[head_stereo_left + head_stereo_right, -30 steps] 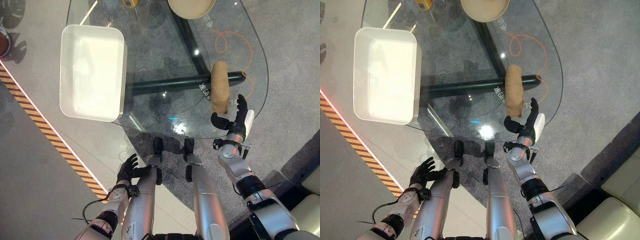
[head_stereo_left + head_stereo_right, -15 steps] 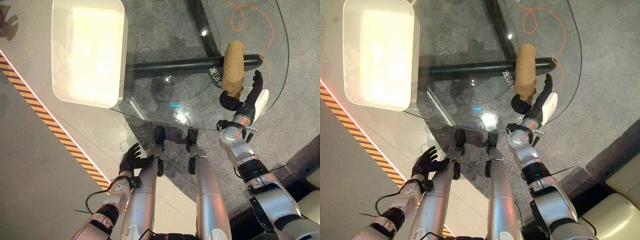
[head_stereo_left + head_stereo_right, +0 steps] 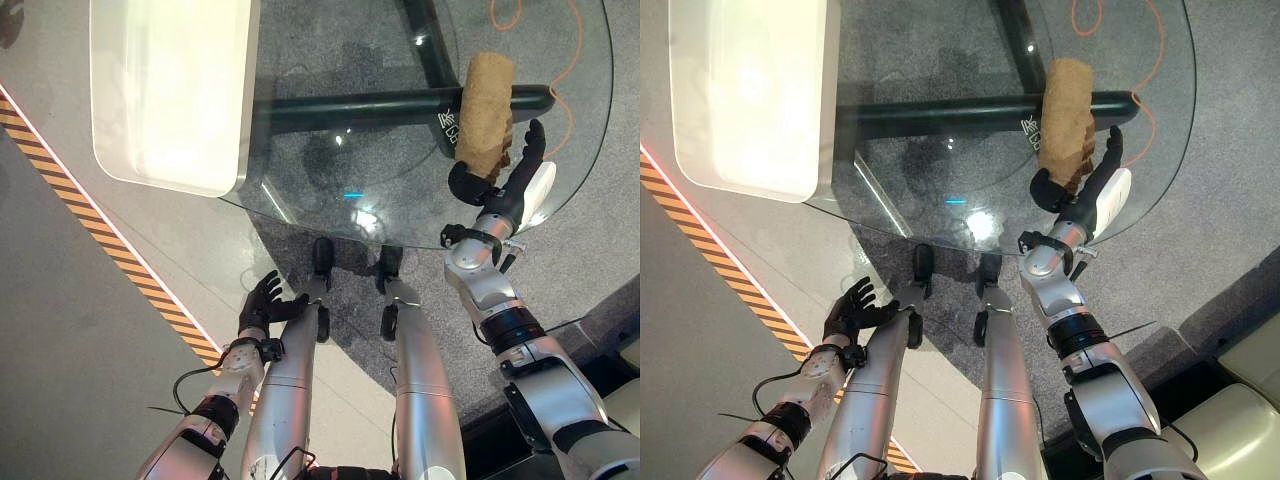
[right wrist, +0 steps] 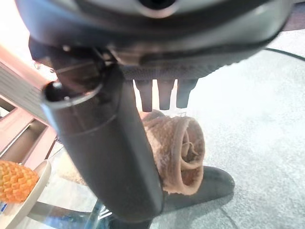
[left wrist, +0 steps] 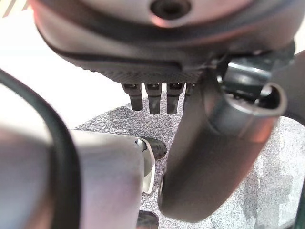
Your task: Wipe the table with a cloth and put it in the basket.
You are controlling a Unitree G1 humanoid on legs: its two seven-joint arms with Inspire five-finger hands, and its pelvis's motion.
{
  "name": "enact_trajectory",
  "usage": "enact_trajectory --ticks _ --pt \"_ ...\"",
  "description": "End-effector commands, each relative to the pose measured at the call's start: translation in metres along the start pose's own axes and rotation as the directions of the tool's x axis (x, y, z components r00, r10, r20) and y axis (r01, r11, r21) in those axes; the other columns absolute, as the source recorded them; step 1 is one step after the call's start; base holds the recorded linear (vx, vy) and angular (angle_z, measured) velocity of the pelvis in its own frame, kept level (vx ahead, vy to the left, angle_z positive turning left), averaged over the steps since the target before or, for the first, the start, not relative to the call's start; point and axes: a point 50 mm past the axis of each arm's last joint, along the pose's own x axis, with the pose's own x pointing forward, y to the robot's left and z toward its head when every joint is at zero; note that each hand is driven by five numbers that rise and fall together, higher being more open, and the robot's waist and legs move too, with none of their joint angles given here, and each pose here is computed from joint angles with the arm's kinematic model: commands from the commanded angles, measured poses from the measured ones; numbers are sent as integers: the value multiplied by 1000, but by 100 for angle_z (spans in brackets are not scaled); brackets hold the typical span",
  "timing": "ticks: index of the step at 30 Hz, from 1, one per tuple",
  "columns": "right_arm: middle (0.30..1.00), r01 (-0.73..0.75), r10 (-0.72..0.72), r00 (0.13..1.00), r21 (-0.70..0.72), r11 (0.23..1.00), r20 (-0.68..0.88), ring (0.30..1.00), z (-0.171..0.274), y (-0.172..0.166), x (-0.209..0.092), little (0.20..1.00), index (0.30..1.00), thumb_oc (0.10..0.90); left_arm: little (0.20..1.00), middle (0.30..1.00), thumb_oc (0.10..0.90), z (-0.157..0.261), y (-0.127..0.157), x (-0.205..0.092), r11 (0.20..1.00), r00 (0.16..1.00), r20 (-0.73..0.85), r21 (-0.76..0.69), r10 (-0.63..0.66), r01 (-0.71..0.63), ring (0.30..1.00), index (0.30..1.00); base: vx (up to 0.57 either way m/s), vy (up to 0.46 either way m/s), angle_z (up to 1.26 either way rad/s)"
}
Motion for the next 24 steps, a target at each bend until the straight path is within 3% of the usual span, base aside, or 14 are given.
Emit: enact_trajectory --ticks 1,7,8,11,24 --pt "900 34 -36 998 44 998 56 900 19 -17 23 900 900 800 900 900 800 -57 4 -29 999 984 -176 -6 37 -39 900 900 5 11 3" --pt "900 -44 44 999 31 999 28 900 18 -9 25 900 900 800 900 900 800 -56 1 -28 1000 986 -167 -8 26 -28 900 900 0 0 0" --pt "829 -67 66 997 34 997 35 829 18 -7 25 818 829 718 900 900 800 -56 2 -28 1000 986 -166 -8 26 -27 900 900 0 0 0" --pt "300 -134 132 989 26 991 65 300 23 0 21 200 300 100 900 900 800 -56 0 -29 1000 986 -163 -11 23 -25 900 900 0 0 0" --pt "300 -203 201 976 9 979 86 300 25 6 15 200 300 100 900 900 800 -56 -1 -30 999 987 -156 -25 22 -26 900 900 0 8 0"
